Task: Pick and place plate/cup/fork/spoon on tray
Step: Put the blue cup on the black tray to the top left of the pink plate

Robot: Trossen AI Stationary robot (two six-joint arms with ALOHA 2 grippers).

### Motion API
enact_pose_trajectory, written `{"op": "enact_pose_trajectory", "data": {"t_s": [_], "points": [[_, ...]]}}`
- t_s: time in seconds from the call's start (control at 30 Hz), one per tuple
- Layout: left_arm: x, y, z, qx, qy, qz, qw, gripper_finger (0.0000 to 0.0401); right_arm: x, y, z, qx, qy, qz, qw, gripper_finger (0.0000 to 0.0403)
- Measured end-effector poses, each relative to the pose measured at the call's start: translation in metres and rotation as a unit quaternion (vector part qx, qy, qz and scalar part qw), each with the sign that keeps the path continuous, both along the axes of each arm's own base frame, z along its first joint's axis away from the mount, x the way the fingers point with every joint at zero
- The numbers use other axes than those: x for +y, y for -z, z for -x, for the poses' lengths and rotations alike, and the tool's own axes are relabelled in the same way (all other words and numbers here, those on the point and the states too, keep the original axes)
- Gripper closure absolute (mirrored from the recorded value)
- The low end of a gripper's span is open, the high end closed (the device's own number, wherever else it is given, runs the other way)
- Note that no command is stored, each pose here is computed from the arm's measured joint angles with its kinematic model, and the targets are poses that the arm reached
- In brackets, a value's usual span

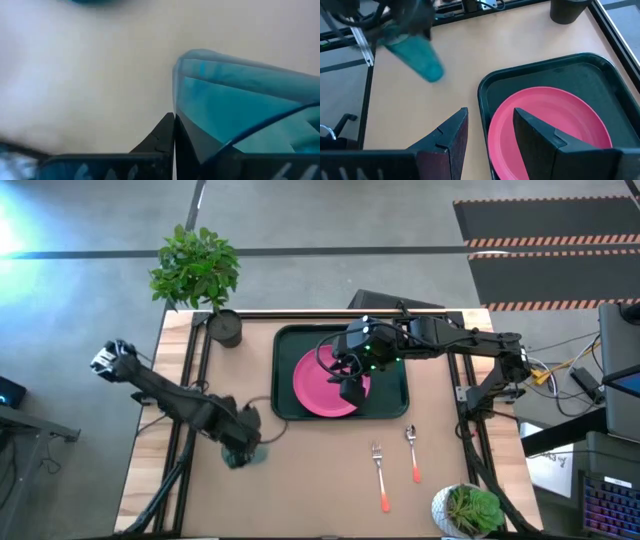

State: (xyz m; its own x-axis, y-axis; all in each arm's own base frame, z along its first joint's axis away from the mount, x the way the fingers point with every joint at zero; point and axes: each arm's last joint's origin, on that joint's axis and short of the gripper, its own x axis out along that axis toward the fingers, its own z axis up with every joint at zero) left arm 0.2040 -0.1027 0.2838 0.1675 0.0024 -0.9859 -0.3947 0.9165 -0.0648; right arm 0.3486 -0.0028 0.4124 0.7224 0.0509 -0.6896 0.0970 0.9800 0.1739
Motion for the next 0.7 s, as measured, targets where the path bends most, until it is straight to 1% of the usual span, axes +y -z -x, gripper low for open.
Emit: {"op": "enact_pose_trajectory", "data": {"t_s": [0.13,0.27,0.37,0.47,0.53,0.63,0.7], "points": [[0.026,-0.032,0.0,-0.065,-0.057,-0.048,0.995,0.04,0.0,0.0,0.0,0.0,0.0,0.0,1.0,0.0257],[0.065,-0.06,-0.006,-0.112,-0.087,-0.098,0.985,0.0401,0.0,0.0,0.0,0.0,0.0,-0.001,1.0,0.0257],[0.101,-0.079,-0.012,-0.126,-0.107,-0.129,0.978,0.0401,0.0,0.0,0.0,0.001,0.004,-0.005,1.0,0.0257],[0.139,-0.091,-0.016,-0.122,-0.119,-0.158,0.973,0.0401,0.0,0.0,0.0,0.0,0.006,-0.008,1.0,0.0257],[0.163,-0.096,-0.017,-0.114,-0.121,-0.165,0.972,0.0401,0.0,0.0,0.0,0.0,0.006,-0.008,1.0,0.0257],[0.193,-0.1,-0.017,-0.105,-0.119,-0.15,0.976,0.0401,0.0,-0.001,0.001,-0.001,0.006,-0.008,1.0,0.0257],[0.21,-0.096,-0.021,-0.104,-0.116,-0.139,0.978,0.0401,0.0,-0.002,0.002,-0.003,0.005,-0.006,1.0,0.0257]]}}
